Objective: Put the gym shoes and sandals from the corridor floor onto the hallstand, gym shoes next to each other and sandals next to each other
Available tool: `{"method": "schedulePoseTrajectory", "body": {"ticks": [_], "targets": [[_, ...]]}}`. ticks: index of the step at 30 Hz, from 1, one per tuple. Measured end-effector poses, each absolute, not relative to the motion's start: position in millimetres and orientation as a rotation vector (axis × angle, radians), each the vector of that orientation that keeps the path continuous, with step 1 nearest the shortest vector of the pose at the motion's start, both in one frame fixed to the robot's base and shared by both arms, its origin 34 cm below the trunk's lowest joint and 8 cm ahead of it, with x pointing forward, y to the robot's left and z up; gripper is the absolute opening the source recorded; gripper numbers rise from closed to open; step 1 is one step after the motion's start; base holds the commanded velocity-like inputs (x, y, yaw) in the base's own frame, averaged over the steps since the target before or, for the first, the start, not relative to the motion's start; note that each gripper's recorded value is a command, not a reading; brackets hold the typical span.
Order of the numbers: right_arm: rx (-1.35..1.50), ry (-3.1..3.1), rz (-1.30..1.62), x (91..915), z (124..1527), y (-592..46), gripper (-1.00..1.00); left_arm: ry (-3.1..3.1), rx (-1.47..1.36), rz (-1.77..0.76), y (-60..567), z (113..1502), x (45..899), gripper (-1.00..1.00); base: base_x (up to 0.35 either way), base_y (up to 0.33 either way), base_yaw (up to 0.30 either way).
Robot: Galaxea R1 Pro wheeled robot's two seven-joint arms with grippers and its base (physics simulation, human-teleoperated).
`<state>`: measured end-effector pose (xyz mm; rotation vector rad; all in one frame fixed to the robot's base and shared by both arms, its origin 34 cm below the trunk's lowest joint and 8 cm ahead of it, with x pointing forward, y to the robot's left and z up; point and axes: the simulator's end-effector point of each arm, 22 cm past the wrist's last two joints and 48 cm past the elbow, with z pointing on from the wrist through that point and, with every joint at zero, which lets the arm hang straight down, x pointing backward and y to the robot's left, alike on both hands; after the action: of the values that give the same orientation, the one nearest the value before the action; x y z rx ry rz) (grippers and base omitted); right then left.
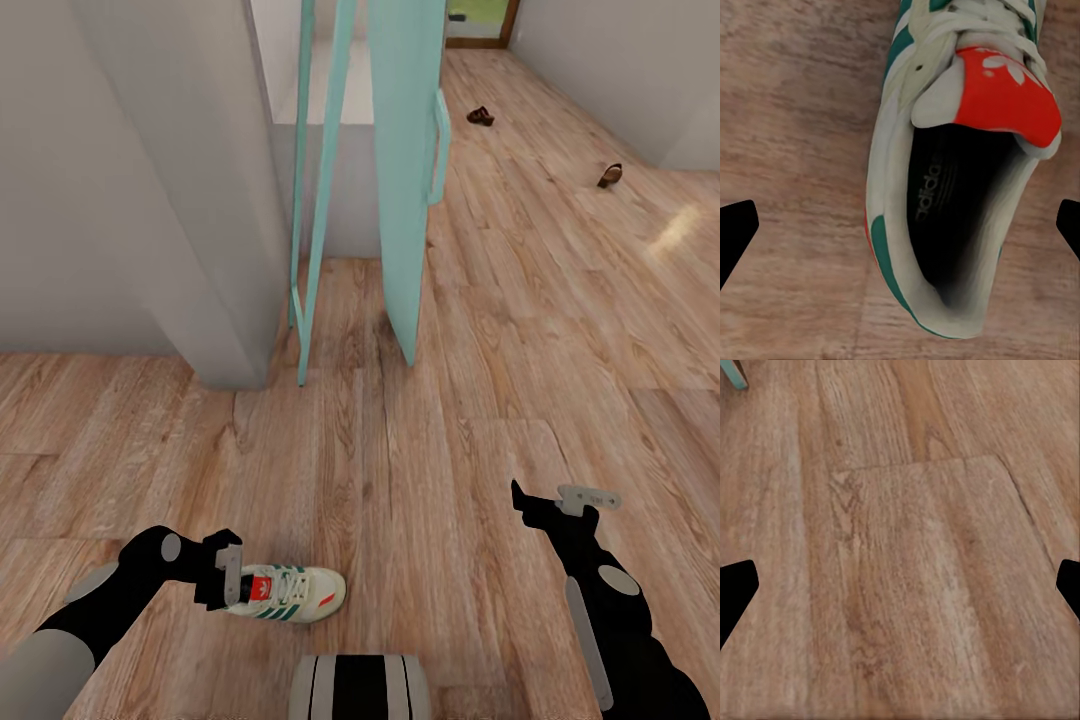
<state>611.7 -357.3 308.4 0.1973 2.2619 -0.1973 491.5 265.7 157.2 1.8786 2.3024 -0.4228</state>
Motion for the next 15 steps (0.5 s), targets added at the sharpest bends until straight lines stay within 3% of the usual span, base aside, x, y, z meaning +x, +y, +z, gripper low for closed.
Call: {"method": "schedulePoseTrajectory", "body": {"ticks": [15], "targets": [[0.196,2.29,-0.201,605.9,293.4,-357.3,1.0,2.327,1.906,-0.433,271.8,142.5,478.2,1.0,0.0,0.0,0.0]]}}
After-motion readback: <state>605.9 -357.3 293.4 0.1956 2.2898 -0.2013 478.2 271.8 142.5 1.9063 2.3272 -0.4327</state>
